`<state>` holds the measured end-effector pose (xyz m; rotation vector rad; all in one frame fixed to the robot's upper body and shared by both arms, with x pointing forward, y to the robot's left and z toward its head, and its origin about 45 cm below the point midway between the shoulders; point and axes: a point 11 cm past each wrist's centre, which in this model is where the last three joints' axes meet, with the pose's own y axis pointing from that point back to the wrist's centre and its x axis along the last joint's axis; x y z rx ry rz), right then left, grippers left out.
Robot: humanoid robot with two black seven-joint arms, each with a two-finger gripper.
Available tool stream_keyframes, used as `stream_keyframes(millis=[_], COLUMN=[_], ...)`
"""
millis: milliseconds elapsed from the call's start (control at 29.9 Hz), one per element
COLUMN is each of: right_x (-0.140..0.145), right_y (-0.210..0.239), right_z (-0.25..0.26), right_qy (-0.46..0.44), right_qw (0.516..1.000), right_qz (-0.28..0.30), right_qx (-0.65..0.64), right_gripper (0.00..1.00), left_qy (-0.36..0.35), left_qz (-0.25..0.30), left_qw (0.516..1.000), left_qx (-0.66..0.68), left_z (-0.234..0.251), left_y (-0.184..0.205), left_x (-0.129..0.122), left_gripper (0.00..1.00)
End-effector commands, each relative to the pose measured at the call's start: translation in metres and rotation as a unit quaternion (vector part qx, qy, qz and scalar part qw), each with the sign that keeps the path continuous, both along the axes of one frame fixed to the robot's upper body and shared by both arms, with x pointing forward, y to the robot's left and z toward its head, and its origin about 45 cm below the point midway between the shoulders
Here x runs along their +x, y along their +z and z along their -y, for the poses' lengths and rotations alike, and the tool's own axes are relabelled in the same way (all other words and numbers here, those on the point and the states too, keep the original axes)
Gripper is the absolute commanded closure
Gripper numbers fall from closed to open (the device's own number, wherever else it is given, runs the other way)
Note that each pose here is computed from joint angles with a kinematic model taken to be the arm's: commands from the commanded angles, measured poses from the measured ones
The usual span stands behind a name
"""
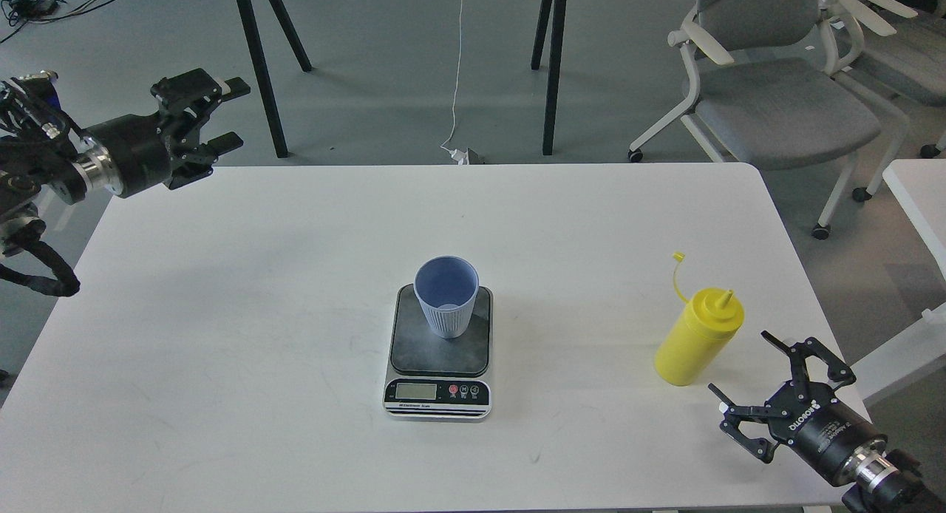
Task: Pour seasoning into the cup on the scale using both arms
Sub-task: 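Move the right gripper low toward the yellow squeeze bottle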
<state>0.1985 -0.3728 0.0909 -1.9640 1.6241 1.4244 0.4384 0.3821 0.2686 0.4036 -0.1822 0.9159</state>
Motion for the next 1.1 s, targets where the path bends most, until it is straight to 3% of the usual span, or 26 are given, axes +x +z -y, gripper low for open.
stream_keyframes(millis=[0, 334, 1069], right_x=[0.001, 0.011, 0.01], right_y=[-0.001, 0.007, -0.013], right_z=[-0.004, 0.001, -0.024], right_qy=[-0.001, -0.001, -0.003], right_qw=[1.0, 1.0, 1.0], right_qz=[0.002, 0.026, 0.023], right_qx=[0.006, -0.008, 0.016], right_gripper=[0.01, 0.01, 0.01], left_qy=[0.002, 0.002, 0.005], left_qz=[-0.002, -0.006, -0.019], left_qw=[1.0, 1.0, 1.0], left_qx=[0.0, 0.001, 0.0], left_z=[-0.001, -0.002, -0.005], left_y=[-0.002, -0.005, -0.017], left_x=[-0.001, -0.003, -0.009], left_gripper=[0.04, 0.04, 0.03])
